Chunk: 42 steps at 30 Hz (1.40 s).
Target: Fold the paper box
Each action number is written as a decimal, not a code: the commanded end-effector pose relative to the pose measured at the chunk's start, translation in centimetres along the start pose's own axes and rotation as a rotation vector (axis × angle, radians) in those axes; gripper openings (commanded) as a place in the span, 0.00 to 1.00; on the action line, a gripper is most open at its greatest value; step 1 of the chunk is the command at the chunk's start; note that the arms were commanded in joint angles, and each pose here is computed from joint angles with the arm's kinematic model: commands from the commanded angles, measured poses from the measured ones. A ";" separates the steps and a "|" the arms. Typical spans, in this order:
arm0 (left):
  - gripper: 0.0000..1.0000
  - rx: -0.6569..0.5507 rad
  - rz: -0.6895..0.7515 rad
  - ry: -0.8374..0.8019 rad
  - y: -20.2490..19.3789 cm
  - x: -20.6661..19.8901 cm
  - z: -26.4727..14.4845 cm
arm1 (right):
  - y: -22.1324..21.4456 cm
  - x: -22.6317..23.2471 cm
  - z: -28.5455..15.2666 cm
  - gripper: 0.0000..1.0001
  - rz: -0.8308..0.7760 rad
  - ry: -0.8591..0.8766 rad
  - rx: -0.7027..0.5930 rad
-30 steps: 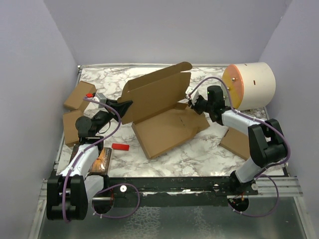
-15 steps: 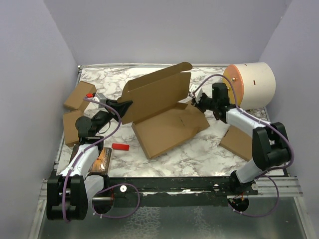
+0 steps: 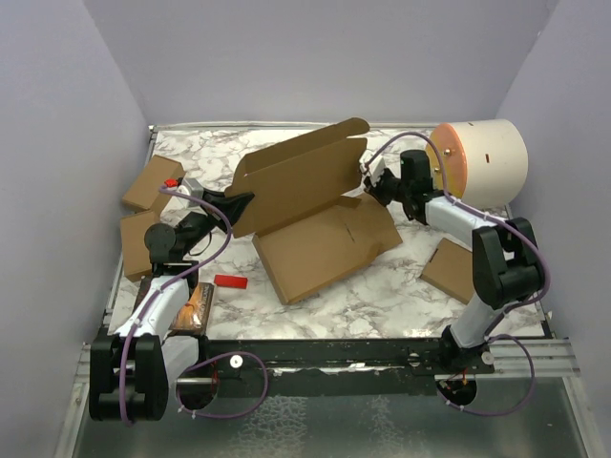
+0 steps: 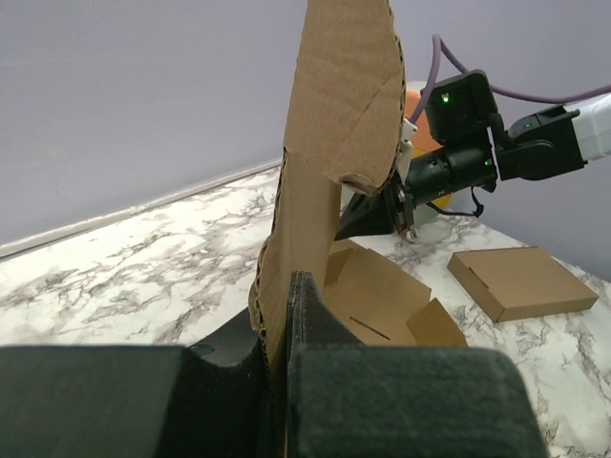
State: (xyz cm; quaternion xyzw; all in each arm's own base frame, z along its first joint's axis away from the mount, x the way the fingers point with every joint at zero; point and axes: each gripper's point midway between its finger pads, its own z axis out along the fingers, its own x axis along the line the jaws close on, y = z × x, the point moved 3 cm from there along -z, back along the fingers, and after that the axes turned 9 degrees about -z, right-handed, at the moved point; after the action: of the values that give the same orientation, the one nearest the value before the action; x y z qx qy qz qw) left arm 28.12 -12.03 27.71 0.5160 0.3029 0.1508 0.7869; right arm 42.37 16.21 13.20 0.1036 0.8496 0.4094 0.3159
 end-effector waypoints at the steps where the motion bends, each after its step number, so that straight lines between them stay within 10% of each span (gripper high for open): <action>1: 0.00 -0.027 0.034 -0.037 0.9 -0.7 0.1 | 1.2 1.3 1.0 0.01 0.000 0.059 -0.045; 42: 0.00 0.016 -0.018 -0.185 0.1 -2.7 0.5 | 6.1 6.2 4.2 0.01 0.023 0.149 -0.107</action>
State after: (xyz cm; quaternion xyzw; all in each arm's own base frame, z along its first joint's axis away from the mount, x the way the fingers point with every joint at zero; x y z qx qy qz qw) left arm 27.32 -13.13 27.93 0.5226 0.2721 0.1074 0.8008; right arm 37.88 24.84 12.46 0.0422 0.8522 0.4753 0.2145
